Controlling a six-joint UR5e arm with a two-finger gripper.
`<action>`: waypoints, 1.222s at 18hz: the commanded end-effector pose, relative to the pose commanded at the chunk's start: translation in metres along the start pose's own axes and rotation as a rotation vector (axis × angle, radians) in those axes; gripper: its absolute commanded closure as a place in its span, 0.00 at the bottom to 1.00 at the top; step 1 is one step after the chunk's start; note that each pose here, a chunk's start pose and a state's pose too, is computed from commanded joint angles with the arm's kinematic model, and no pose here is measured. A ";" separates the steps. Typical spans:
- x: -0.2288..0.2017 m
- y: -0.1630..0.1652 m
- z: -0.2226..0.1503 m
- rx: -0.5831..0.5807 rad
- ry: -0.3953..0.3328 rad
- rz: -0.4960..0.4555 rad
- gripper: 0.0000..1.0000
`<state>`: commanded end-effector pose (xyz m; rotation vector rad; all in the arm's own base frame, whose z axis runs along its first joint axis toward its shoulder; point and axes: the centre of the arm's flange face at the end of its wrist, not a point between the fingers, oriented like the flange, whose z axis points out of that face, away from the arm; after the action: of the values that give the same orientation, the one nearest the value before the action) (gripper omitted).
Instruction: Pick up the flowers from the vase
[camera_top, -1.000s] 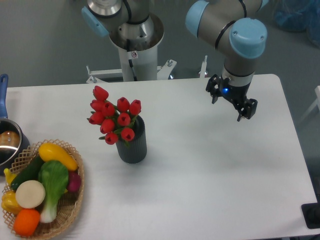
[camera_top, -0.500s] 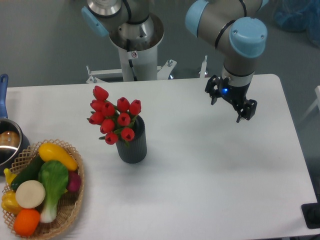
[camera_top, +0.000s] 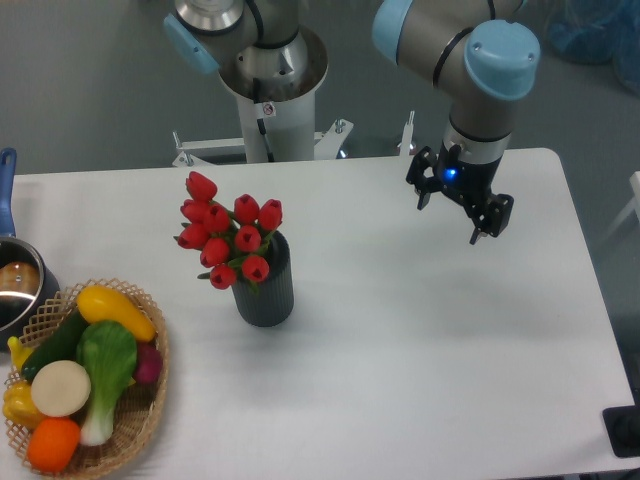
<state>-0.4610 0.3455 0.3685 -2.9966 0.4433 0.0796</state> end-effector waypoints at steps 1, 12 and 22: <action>0.001 -0.001 0.001 0.001 0.003 -0.003 0.00; 0.026 -0.027 0.017 0.254 0.099 -0.165 0.00; 0.097 -0.058 -0.014 0.496 0.127 -0.137 0.00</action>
<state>-0.3503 0.3716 0.3822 -2.5391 0.2248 -0.2040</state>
